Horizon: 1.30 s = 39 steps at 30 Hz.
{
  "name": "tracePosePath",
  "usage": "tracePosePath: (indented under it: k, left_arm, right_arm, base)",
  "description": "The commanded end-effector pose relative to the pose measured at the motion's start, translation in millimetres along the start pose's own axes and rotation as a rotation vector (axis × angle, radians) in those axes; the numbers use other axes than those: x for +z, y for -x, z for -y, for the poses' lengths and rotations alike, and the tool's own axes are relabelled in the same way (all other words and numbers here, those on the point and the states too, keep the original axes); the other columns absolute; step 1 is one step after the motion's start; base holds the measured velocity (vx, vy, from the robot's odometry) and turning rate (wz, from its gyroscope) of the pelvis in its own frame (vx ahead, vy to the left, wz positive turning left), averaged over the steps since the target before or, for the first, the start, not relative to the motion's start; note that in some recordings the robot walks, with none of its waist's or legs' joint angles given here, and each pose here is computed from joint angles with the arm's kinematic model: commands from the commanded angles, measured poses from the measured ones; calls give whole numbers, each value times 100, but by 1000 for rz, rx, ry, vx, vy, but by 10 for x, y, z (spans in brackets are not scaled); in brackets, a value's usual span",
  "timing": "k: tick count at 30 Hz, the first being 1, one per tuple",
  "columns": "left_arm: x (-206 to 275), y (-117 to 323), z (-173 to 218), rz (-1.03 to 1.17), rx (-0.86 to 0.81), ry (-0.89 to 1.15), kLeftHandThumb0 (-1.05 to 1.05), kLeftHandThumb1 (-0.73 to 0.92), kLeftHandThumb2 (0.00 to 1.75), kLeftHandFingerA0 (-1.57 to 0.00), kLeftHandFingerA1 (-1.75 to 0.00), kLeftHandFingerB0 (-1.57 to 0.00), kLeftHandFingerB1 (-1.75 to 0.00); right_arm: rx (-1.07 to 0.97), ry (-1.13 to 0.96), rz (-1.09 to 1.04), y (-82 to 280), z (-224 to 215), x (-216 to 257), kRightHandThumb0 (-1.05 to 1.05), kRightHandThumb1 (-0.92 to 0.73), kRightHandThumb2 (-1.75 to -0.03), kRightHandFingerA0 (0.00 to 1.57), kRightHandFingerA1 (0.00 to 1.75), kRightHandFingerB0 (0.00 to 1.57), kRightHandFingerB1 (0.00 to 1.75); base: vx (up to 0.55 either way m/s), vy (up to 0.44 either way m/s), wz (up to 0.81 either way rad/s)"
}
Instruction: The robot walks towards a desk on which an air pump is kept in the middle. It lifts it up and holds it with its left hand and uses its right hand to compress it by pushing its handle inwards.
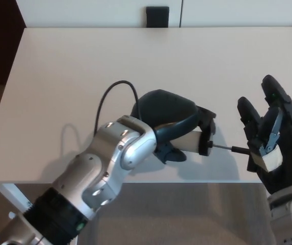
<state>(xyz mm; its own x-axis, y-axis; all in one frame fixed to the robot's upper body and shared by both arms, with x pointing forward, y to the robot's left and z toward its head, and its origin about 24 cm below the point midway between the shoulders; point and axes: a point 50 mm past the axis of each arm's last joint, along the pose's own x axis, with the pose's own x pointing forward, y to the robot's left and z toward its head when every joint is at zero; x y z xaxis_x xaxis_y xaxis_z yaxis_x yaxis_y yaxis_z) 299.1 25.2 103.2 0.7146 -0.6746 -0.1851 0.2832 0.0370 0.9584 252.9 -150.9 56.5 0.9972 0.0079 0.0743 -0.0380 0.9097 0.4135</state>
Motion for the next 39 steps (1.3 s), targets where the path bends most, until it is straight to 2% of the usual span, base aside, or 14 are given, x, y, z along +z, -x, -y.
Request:
tracePosePath:
  k: [1,2,3,4,6,14,15,17,20,26,28,30,33,39]
  left_arm:
    - [129,-95,-54,-3,79,39,-30,67,63,-76,-149,-70,-50]
    - [151,-100,-47,5,95,53,-30,67,63,-77,-153,-74,-51]
    - [164,-103,-43,9,105,63,-30,67,63,-77,-153,-74,-51]
    - [203,-108,-23,0,122,107,-29,71,65,-77,-156,-77,-51]
    - [271,-115,6,-16,154,176,-29,73,66,-77,-155,-81,-54]
    - [361,-138,-14,-18,211,203,-28,72,65,-76,-149,-79,-59]
    - [370,-141,-12,-16,214,204,-29,72,65,-77,-151,-78,-65]
    - [374,-140,-9,-13,216,204,-29,72,65,-77,-151,-78,-65]
    - [373,-138,-6,-12,218,206,-29,74,66,-77,-152,-78,-58]
    - [291,-114,-34,-9,232,170,-26,80,67,-78,-161,-80,-67]
    - [174,-107,-76,-23,236,150,-26,78,67,-81,-157,-68,-51]
    - [-28,-105,-144,-69,263,122,-24,77,64,-77,-164,-74,-67]
    - [-237,-97,-217,-125,297,70,-29,62,58,-82,-160,-73,-72]
    - [-619,-102,-357,-260,290,35,-37,67,74,-82,-144,-72,-68]
  right_arm:
    - [-100,-139,92,4,-63,69,-88,-81,-116,2,37,9,25]
    - [-117,-139,102,4,-66,85,-84,-92,-73,7,33,6,25]
    - [-128,-139,108,5,-68,95,-84,-92,-73,7,33,6,25]
    - [-147,-140,124,1,-67,125,-77,-76,-116,2,46,0,29]
    - [-175,-147,150,-8,-69,180,-76,-76,-117,2,43,1,29]
    - [-200,-172,194,-55,-94,293,-78,-74,-117,3,46,2,30]
    - [-203,-179,196,-53,-92,302,-88,-92,-74,9,37,9,26]
    - [-205,-183,197,-50,-89,304,-88,-92,-74,9,37,9,26]
    - [-208,-184,198,-45,-88,299,-80,-75,-116,4,48,1,32]
    - [-180,-159,188,-50,-66,274,-88,-79,-116,6,40,6,22]
    - [-187,-126,172,-49,-18,270,-90,-82,-119,7,32,7,17]
    - [-204,-69,183,-34,63,289,-88,-86,-123,6,29,5,16]
    - [-226,-52,201,-10,133,312,-89,-85,-122,6,27,6,16]
    - [-262,-42,221,51,245,355,-89,-85,-121,7,29,6,15]
  base:
    - [0,0,0]
    - [0,0,0]
    - [0,0,0]
    - [0,0,0]
    - [0,0,0]
    - [0,0,0]
    - [0,0,0]
    - [0,0,0]
    - [0,0,0]
    - [0,0,0]
    - [0,0,0]
    - [0,0,0]
    - [0,0,0]
    - [0,0,0]
